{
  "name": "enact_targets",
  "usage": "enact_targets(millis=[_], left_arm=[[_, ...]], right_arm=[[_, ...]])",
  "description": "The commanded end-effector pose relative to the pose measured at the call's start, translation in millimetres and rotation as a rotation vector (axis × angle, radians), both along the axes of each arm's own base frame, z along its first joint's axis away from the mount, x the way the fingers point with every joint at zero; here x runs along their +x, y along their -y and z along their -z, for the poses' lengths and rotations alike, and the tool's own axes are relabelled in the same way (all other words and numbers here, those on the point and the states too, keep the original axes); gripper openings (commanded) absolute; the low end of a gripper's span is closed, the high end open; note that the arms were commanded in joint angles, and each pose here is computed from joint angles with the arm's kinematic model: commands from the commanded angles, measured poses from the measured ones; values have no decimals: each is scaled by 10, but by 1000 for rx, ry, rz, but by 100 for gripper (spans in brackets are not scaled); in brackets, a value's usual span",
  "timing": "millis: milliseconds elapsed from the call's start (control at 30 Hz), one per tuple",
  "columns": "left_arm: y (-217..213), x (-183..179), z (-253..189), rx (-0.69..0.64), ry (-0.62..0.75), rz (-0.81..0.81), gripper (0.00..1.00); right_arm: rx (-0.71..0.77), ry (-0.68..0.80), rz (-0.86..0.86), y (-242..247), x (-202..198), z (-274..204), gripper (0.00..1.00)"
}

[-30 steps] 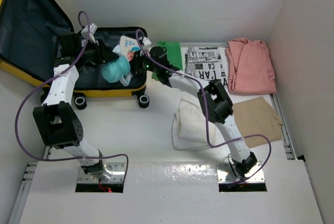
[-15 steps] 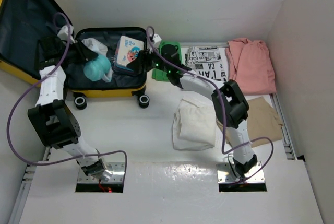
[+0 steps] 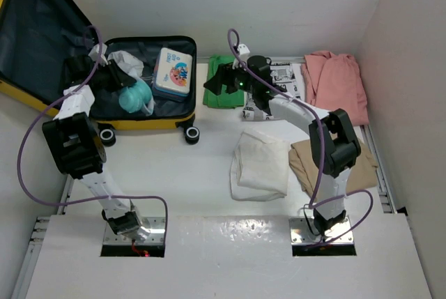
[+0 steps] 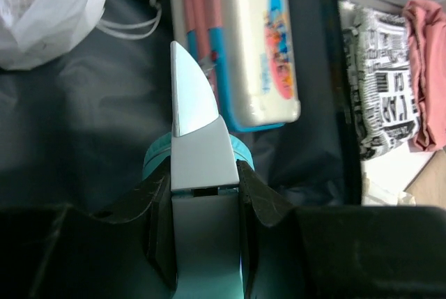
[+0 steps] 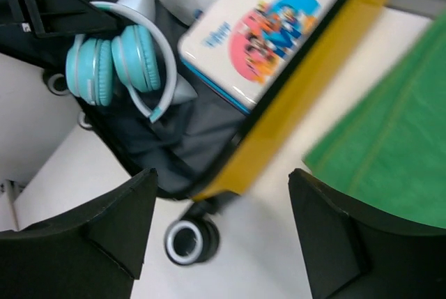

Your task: Pack the luggage

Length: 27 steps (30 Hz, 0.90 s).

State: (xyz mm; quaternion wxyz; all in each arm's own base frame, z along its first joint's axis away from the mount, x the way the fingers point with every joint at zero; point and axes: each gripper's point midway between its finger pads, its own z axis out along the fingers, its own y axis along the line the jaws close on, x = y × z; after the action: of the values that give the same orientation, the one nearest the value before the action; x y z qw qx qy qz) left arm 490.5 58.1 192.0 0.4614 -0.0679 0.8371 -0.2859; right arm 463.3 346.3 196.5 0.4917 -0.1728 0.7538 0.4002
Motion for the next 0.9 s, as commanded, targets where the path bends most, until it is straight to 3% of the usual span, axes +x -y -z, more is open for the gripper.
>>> enact_targets(millis=[0,167,267,300,333,433,500,533,667,733,767,833,867], left_arm=[[-29,232,-164,-2,89,28,0],[-179,454,74,14,67,35,0],[-349,492,185,85,45,2,16],[-401,507,167,110,41,-17,42],[-511,520,105,143,53,-50,60],[-707,523,-79,261,80,-124,84],[-895,480,-436,394,140,-197,90],[-975,449,-551,441,153,-234,99],[-993,280,-1287,669,288,-312,99],[-622,120,-1626,733,389,-240,99],[-450,71,-1700,797,436,-164,99],[317,-128,-1748,801,537,86,97],[606,-258,-1585,797,513,202,97]], right_arm=[[-20,47,-7,191,-73,-266,74],[-79,8,-9,381,-101,-173,73],[-92,7,-7,442,-97,-187,73],[-95,-2,4,504,-69,-173,73],[-96,-6,1,498,-80,-163,73],[-102,-3,8,559,-59,-183,73],[-112,0,11,601,-49,-171,73],[-117,-9,17,643,-41,-154,73],[-149,-17,47,848,13,-102,73],[-184,-28,77,1042,27,-82,73],[-206,-28,86,1114,7,-44,73],[-238,-80,122,1357,-44,30,72],[-257,-114,143,1479,-103,111,72]])
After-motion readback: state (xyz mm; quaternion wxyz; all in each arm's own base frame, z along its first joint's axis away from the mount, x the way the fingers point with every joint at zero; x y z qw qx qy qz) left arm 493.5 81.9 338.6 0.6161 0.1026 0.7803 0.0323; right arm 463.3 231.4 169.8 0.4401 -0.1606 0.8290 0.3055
